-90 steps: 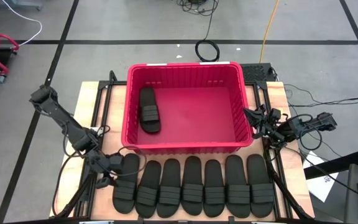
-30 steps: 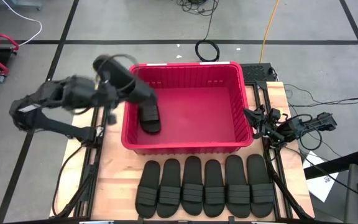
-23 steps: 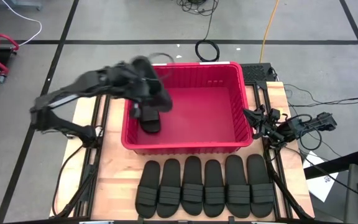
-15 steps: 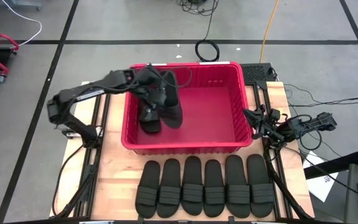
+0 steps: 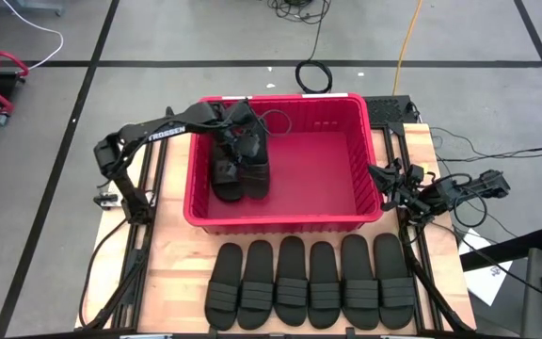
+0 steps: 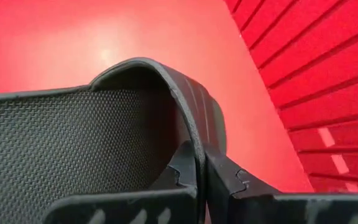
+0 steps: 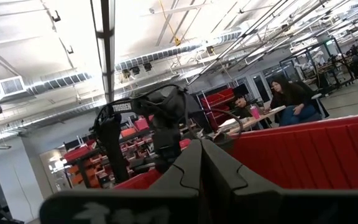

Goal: Pick and place slides into bin
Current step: Put the slipper into the bin

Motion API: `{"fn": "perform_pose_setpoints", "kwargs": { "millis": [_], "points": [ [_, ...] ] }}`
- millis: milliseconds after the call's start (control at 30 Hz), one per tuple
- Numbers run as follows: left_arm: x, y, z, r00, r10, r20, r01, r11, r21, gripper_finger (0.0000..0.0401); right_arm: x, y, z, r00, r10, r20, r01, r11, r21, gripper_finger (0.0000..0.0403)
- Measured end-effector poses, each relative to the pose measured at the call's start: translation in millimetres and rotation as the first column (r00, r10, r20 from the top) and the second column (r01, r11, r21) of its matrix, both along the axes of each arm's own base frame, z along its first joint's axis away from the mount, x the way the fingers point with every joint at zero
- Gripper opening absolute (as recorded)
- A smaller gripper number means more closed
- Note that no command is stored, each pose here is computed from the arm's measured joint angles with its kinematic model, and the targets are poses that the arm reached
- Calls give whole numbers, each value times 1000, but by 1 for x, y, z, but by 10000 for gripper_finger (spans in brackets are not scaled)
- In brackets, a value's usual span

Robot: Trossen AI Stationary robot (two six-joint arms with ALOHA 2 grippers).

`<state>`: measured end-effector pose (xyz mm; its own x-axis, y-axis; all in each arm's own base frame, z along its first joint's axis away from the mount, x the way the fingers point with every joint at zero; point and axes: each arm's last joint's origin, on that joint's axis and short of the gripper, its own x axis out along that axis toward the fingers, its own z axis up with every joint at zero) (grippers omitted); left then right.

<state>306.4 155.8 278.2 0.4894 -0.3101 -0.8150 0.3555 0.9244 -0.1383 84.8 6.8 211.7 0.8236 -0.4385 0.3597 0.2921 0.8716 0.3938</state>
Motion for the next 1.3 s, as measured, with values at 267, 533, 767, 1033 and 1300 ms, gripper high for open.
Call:
{"fn": "perform_pose_setpoints", "kwargs": {
  "millis": [267,533,767,1033,1300],
  "points": [
    [5,7,-4,999,0,33,0,1000,6,0,0,0,-1,1000,0,-7,0,1000,-2,0],
    [14,15,-9,996,54,77,-55,998,11,0,1,0,-2,1000,3,-25,-3,1000,-1,0],
    [20,19,-39,997,46,-57,-45,999,10,1,2,1,-3,999,3,-34,-3,1000,-3,0],
    [26,29,-54,997,60,-39,-62,996,-57,1,2,0,-3,999,3,-34,-3,1000,-3,0],
    [22,38,-60,987,132,-96,-136,990,-27,1,2,0,-3,999,1,-34,-1,1000,-1,0]
  ]
}}
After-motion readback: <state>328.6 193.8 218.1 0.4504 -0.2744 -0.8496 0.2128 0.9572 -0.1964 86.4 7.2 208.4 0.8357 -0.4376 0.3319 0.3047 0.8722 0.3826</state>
